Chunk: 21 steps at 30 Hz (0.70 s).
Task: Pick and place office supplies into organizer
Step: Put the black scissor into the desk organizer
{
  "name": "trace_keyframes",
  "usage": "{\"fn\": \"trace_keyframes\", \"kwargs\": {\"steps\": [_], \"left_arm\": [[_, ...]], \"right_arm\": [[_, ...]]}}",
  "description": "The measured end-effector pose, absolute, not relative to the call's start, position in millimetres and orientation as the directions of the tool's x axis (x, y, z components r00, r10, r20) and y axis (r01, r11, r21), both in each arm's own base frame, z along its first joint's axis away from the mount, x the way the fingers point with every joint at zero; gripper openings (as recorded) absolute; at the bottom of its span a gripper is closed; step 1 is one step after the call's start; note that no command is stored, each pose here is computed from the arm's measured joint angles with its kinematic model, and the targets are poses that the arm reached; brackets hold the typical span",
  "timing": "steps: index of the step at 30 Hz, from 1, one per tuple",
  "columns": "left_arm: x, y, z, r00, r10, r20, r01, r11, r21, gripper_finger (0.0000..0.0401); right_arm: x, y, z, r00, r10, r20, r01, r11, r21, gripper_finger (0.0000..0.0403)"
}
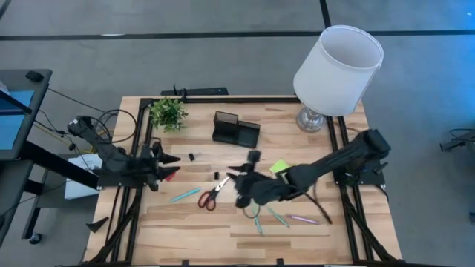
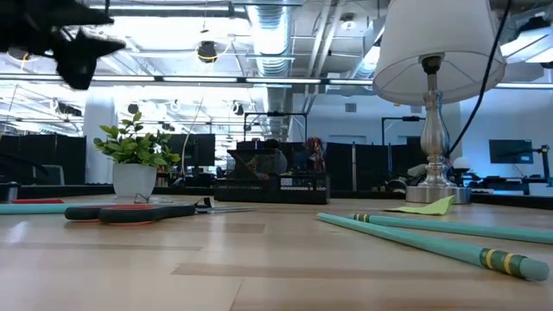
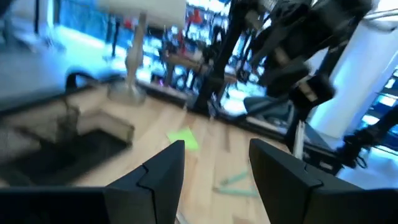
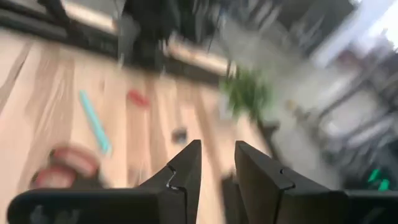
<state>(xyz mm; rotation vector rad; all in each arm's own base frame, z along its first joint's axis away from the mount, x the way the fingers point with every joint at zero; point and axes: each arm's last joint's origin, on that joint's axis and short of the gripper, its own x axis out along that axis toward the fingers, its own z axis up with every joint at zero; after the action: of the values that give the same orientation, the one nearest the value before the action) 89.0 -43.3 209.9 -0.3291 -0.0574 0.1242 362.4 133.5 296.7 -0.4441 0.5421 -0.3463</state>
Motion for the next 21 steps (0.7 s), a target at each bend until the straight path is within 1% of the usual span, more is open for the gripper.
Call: {"fn": "trace_keyframes", "kwargs": {"steps": [3, 6, 9, 11, 12, 14, 16, 17, 19, 21], "left_arm": [[88.4, -41.7, 222.7, 0.984, 0.174, 0.043, -0.156, 0.949, -0.274, 0.0178], [90.0, -42.5, 228.1, 0.982, 0.189, 0.014, -0.182, 0.962, -0.204, 0.0178], [95.1, -46.4, 229.9, 0.982, 0.191, -0.013, -0.19, 0.971, -0.147, 0.0178], [99.0, -49.1, 231.4, 0.979, 0.203, -0.031, -0.205, 0.972, -0.11, 0.0178], [100.8, -50.1, 233.0, 0.975, 0.219, -0.038, -0.222, 0.97, -0.096, 0.0178], [103.9, -50.6, 240.7, 0.964, 0.263, -0.039, -0.266, 0.96, -0.093, 0.0178], [106.0, -49.8, 252.6, 0.957, 0.289, -0.026, -0.291, 0.95, -0.116, 0.0178], [106.6, -49.2, 259.8, 0.955, 0.295, -0.017, -0.295, 0.947, -0.13, 0.0178], [107.4, -47.5, 274.2, 0.952, 0.305, 0.005, -0.3, 0.94, -0.16, 0.0178], [108.0, -46.3, 284.5, 0.952, 0.306, 0.017, -0.299, 0.939, -0.171, 0.0178]], "right_arm": [[340.6, 119.9, 300.8, 0.72, -0.468, -0.513, 0.248, 0.863, -0.439, 0.0093], [323.6, 108.1, 303.2, 0.641, -0.506, -0.577, 0.302, 0.858, -0.416, 0.0093], [314.7, 104.1, 298.2, 0.573, -0.533, -0.623, 0.294, 0.843, -0.451, 0.0093], [313.0, 104.3, 295.0, 0.551, -0.527, -0.647, 0.266, 0.846, -0.462, 0.0093], [311.6, 104.3, 293.6, 0.539, -0.505, -0.674, 0.219, 0.857, -0.467, 0.0093], [310.9, 102.4, 290.8, 0.511, -0.407, -0.758, 0.076, 0.899, -0.432, 0.0093], [306.6, 96.8, 293.9, 0.48, -0.276, -0.833, -0.058, 0.937, -0.344, 0.0093], [302.2, 91.7, 300.7, 0.48, -0.223, -0.849, -0.091, 0.949, -0.301, 0.0093], [289.2, 77.1, 323.6, 0.516, -0.178, -0.838, -0.081, 0.964, -0.254, 0.0093], [268.9, 60.1, 345.6, 0.549, -0.19, -0.814, -0.033, 0.968, -0.249, 0.0093]]}}
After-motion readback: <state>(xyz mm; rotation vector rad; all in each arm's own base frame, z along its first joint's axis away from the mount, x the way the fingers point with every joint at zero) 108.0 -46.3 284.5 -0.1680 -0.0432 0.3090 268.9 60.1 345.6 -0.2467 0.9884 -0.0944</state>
